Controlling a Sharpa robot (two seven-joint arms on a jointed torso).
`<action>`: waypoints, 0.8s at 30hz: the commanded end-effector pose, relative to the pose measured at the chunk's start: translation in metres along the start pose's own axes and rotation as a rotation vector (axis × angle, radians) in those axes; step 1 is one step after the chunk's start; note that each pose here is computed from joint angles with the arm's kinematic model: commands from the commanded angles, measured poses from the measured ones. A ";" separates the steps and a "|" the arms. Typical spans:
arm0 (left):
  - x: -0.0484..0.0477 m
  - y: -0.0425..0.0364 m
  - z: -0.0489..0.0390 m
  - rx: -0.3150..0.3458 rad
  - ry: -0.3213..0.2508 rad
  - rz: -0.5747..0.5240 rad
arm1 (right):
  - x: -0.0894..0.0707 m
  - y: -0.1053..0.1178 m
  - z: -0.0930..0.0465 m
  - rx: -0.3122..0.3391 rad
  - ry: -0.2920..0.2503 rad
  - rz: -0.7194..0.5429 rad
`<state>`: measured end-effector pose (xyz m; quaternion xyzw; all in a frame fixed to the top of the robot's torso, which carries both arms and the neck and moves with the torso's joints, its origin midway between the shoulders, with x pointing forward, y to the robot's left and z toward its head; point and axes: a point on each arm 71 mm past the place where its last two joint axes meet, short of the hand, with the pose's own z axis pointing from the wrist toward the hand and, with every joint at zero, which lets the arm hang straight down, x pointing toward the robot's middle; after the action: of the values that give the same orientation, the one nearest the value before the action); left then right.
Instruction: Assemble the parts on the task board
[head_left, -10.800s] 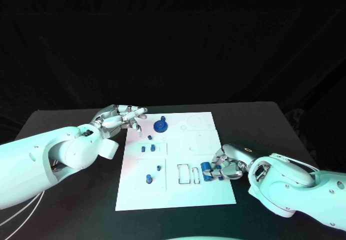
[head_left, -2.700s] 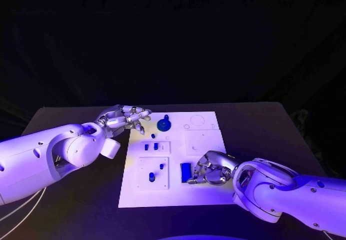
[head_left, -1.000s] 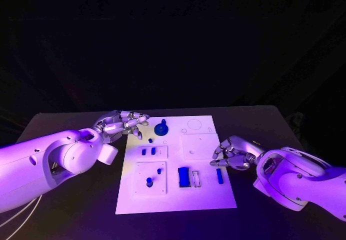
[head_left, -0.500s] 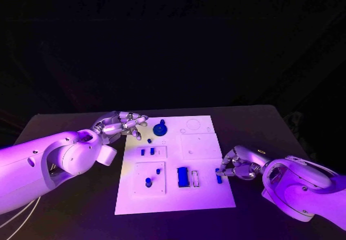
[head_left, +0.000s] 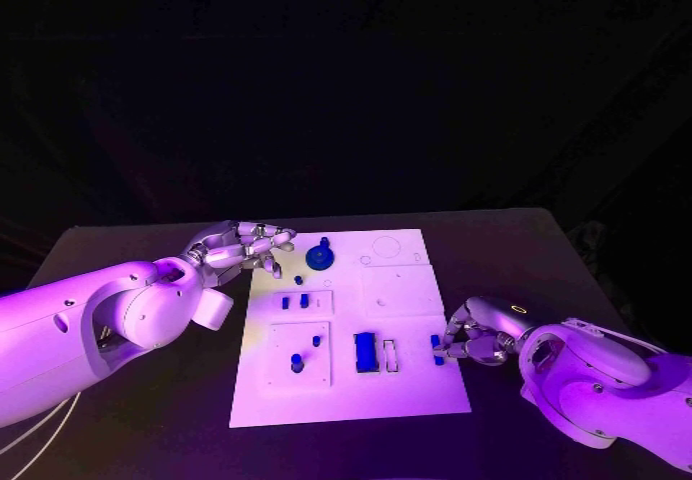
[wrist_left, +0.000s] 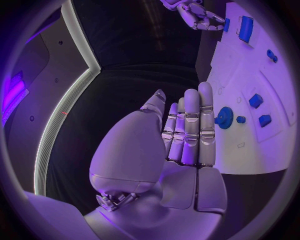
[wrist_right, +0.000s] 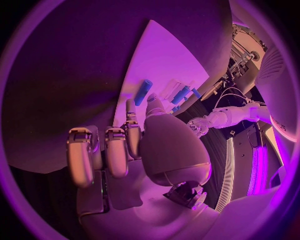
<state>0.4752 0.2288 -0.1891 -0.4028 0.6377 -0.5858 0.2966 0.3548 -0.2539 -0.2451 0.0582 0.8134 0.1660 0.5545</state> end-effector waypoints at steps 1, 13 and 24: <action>0.0019 -0.0013 0.0002 0.014 0.012 -0.002 | 0.003 0.001 0.001 0.012 -0.011 -0.034; 0.0014 -0.0010 0.0000 0.011 0.012 -0.002 | 0.016 0.009 0.011 0.002 0.018 -0.094; 0.0014 -0.0009 -0.0003 0.008 0.015 -0.002 | 0.039 0.020 0.017 -0.030 0.066 -0.292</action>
<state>0.4752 0.2295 -0.1893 -0.4031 0.6380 -0.5852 0.2967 0.3628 -0.2170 -0.2569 -0.0176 0.7956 0.1583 0.5845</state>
